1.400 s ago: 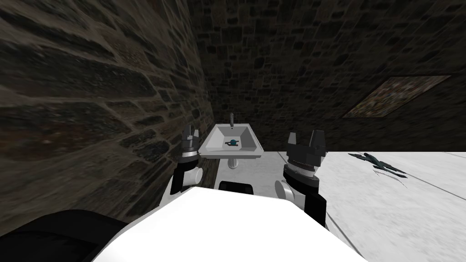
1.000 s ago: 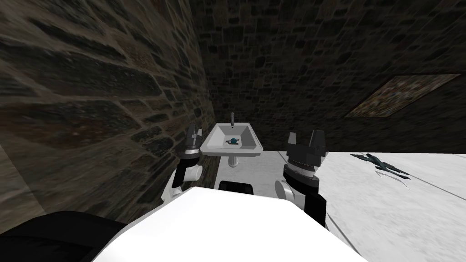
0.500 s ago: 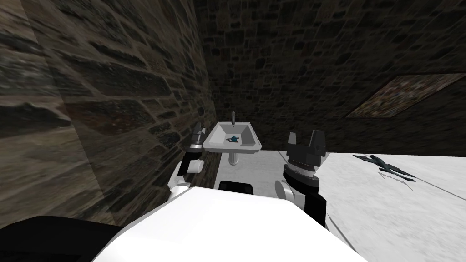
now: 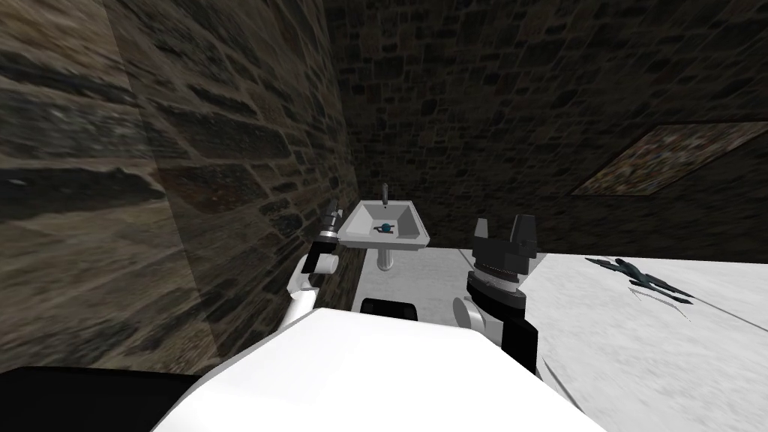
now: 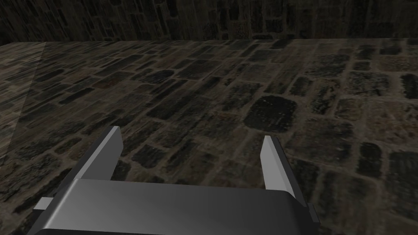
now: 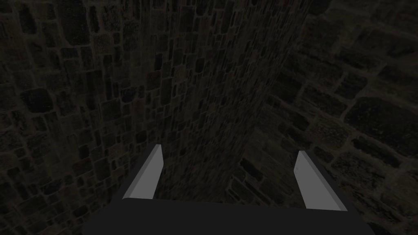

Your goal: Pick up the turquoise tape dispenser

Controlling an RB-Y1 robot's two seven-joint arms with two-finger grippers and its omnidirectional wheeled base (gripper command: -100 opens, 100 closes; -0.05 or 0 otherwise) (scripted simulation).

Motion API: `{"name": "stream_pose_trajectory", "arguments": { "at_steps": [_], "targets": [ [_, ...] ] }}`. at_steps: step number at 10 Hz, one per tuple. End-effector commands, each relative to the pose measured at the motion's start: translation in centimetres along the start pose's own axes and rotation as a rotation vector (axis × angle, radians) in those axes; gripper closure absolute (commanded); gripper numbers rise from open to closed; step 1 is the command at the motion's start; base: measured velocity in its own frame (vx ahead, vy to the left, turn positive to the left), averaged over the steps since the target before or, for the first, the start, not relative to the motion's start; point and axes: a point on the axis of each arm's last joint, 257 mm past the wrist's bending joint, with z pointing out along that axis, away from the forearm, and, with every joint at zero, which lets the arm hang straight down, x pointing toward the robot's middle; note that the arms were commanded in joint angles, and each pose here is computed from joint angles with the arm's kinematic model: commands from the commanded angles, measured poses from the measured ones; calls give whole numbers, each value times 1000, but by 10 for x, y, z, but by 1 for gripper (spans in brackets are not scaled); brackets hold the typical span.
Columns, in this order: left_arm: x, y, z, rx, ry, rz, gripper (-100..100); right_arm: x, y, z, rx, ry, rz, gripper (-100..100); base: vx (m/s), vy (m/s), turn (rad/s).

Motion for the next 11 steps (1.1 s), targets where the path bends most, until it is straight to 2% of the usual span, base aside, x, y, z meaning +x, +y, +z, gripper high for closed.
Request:
{"name": "stream_pose_trajectory", "arguments": {
  "at_steps": [1,2,3,4,5,11],
  "targets": [
    [1,18,12,-46,5,-12,-100,0,0,0,0,0,0,0,-56,-24,38],
    [1,16,14,-39,5,-13,-100,0,0,0,0,0,0,0,-37,-15,22],
    [2,34,23,-84,7,-24,-100,0,0,0,0,0,0,0,-35,-19,38],
    [3,31,25,-77,7,-25,-100,0,0,0,0,0,0,0,-32,-20,17],
    [4,49,33,-122,7,-38,-100,0,0,0,0,0,0,0,-41,-20,30],
    [14,100,68,-266,9,-98,-100,0,0,0,0,0,0,0,-31,-26,31]
  ]
}}
